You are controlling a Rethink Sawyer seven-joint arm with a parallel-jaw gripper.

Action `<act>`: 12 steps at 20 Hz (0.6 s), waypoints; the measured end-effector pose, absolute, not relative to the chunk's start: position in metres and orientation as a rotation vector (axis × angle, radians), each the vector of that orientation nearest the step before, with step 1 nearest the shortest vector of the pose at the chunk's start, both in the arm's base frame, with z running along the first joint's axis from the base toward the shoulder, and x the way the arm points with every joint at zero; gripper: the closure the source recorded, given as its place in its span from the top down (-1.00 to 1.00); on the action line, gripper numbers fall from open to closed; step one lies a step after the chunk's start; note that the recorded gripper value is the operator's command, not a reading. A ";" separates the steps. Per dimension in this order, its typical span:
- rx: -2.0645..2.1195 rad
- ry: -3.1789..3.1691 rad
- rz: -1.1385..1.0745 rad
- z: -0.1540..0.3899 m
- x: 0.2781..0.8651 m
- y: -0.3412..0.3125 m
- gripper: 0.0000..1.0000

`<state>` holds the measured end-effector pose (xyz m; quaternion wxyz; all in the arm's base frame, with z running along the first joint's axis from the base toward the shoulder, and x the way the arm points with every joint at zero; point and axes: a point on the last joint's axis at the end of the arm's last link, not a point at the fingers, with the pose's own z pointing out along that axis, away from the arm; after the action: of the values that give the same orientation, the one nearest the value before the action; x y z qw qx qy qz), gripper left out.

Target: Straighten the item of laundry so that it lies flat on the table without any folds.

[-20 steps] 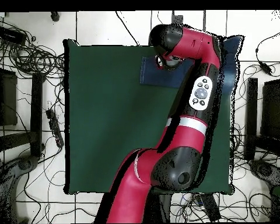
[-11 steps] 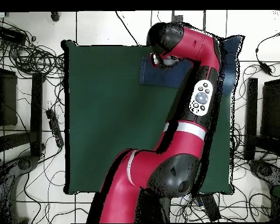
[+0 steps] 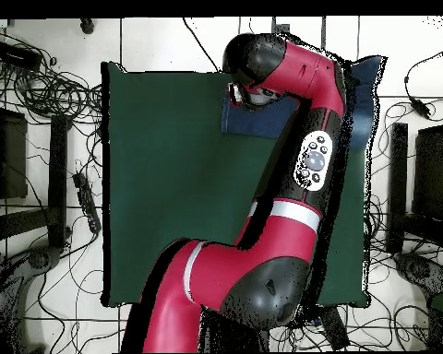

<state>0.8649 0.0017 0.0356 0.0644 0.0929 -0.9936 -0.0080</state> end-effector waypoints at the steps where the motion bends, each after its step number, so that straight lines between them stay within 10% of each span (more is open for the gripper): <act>1: 0.283 -3.002 -0.023 0.036 0.865 0.001 1.00; 12: 0.292 -3.014 -0.076 0.023 0.860 0.001 1.00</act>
<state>0.8596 0.0006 0.0232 0.0562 0.0961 -0.9935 -0.0252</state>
